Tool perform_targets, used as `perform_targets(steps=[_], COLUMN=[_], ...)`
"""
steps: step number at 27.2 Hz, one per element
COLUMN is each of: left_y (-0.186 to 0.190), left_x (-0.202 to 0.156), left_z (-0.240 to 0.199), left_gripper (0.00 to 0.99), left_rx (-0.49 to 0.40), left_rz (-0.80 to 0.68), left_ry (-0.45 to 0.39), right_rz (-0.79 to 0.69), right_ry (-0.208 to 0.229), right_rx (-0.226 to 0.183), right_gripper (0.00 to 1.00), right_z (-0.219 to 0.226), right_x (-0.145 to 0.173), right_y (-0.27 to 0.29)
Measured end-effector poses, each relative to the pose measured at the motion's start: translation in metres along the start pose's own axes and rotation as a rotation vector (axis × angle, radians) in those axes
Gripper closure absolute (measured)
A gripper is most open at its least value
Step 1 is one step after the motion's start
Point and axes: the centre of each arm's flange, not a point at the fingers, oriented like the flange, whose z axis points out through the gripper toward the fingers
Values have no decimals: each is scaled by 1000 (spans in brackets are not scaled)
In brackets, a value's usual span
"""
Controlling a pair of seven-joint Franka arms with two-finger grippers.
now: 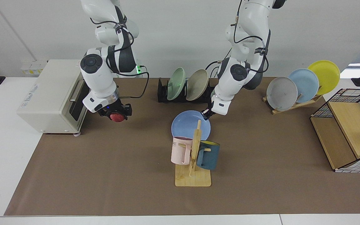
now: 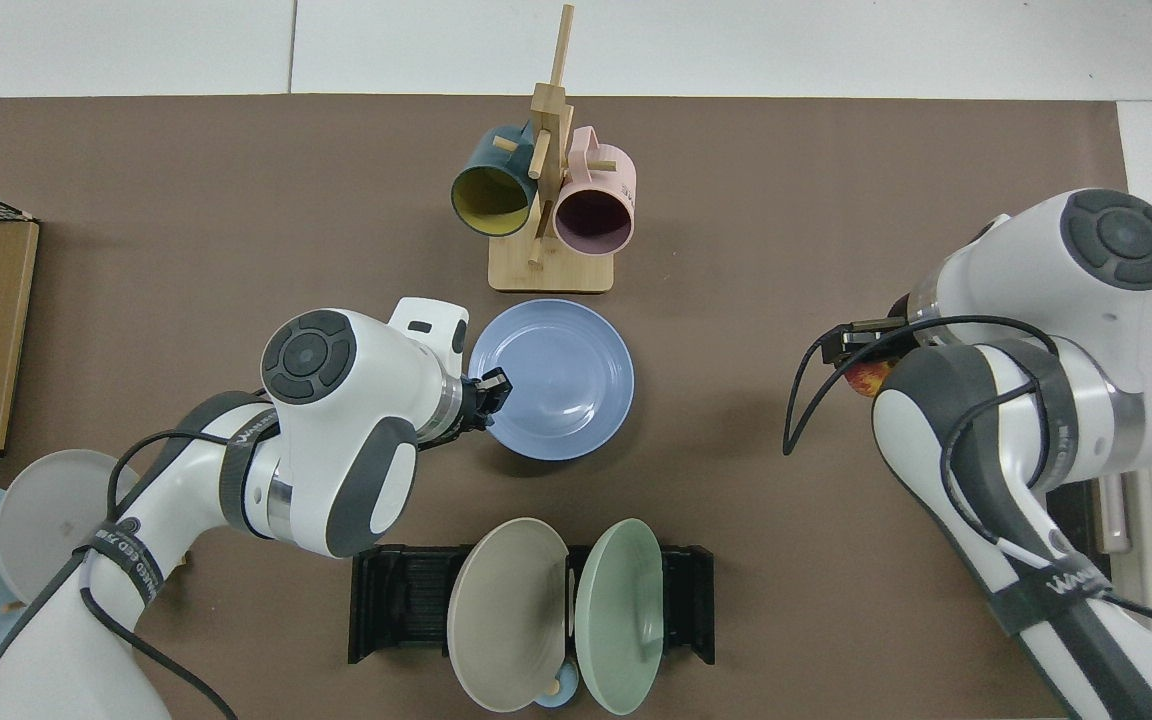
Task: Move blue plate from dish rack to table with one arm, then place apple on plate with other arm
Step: 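Set down the plate with the left gripper while the right gripper lifts the apple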
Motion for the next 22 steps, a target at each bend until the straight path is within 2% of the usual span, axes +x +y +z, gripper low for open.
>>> perform_targets(steps=[1, 5, 6, 8, 9, 10, 11, 12, 13, 14, 15, 16, 18, 22], left_y=[-1, -6, -6, -7, -7, -7, -7, -7, -7, -7, -8, -10, -17, -40], left_x=[-1, -4, -4, -5, -4, -3, -2, 0, 2, 5, 8, 12, 24, 44], left_z=[1, 3, 3, 2, 1, 0, -3, -7, -13, -21, -30, -40, -66, -126], left_gripper=[943, 767, 665, 590, 485, 436, 410, 308, 256, 229, 123, 75, 9, 0], left_rx=[3, 12, 13, 16, 20, 29, 44, 66, 86, 105, 124, 140, 167, 202], left_rz=[4, 47, 60, 77, 85, 96, 109, 122, 132, 138, 140, 137, 138, 184], left_ry=[-1, -2, -2, 0, 2, 5, 9, 13, 15, 16, 15, 12, 8, -16], right_rz=[-1, -4, -5, -7, -7, -7, -7, -7, -7, -8, -9, -11, -16, -24], right_ry=[1, 4, 1, -2, -3, -2, -2, -2, -2, -3, -4, -4, -5, -7], right_rx=[1, 6, 7, 8, 9, 9, 10, 10, 10, 10, 10, 10, 9, 7], right_gripper=[291, 291, 291, 291, 291, 291, 291, 291, 291, 291, 291, 291, 291, 291], right_z=[-8, -34, -39, -47, -49, -52, -53, -54, -54, -53, -53, -53, -53, -51], right_x=[-1, -9, -12, -17, -18, -19, -20, -21, -21, -21, -21, -21, -22, -24], right_y=[0, 0, 0, 0, 0, 0, 1, 1, 0, 0, -1, -1, -4, -20])
